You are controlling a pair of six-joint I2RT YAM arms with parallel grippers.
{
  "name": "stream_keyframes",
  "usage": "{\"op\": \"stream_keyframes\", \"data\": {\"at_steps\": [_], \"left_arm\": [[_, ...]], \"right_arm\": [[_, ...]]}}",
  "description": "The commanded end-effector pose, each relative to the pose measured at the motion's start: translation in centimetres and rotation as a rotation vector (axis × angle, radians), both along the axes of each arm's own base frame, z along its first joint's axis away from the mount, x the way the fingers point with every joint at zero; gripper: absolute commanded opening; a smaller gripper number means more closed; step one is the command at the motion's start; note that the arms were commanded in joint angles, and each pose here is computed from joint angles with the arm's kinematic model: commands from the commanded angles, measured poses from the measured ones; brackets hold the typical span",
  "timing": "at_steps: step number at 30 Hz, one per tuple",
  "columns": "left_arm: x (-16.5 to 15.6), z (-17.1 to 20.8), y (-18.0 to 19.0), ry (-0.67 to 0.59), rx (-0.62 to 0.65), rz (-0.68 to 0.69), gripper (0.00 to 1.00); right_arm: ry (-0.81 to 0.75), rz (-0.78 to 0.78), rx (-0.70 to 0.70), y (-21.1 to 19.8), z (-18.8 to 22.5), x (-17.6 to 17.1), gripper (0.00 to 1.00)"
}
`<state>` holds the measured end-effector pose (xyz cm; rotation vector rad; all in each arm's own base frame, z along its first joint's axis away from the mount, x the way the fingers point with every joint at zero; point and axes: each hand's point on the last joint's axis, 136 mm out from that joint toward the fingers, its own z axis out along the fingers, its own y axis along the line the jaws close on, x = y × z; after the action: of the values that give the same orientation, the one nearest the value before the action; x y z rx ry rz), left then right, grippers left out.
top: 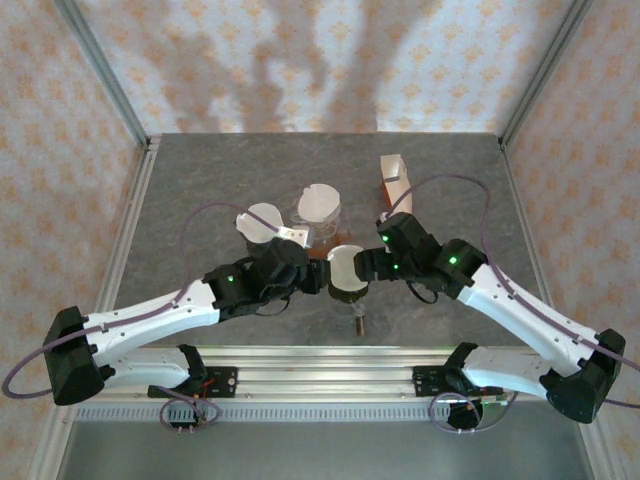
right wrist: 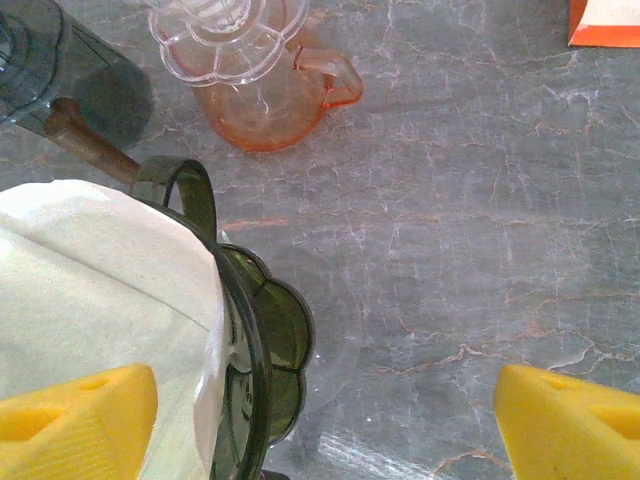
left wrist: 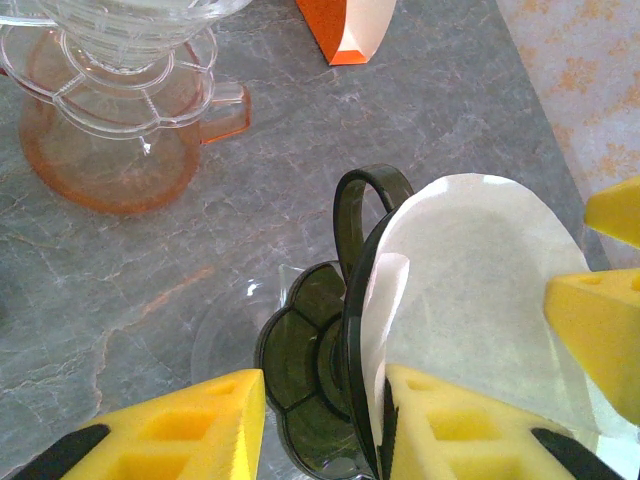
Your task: Place the coffee filter in the dripper
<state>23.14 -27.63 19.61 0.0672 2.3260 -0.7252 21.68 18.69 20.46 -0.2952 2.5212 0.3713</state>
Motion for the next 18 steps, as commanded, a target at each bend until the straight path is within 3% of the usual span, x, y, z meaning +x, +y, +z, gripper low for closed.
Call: {"op": "stream_keyframes", "data": {"at_steps": [1,18], "left_arm": [[0.3,-0.8,0.7,0.010,0.029,0.025,0.35],[0.2,-0.9,0.9,0.007,0.031,0.028,0.34]], "right_arm": [[-0.024,-0.035,0.000,-0.9,0.8,0.0,0.86],[-0.024,-0.096,-0.068,-3.0,-0.4,-0.3,0.75]]}}
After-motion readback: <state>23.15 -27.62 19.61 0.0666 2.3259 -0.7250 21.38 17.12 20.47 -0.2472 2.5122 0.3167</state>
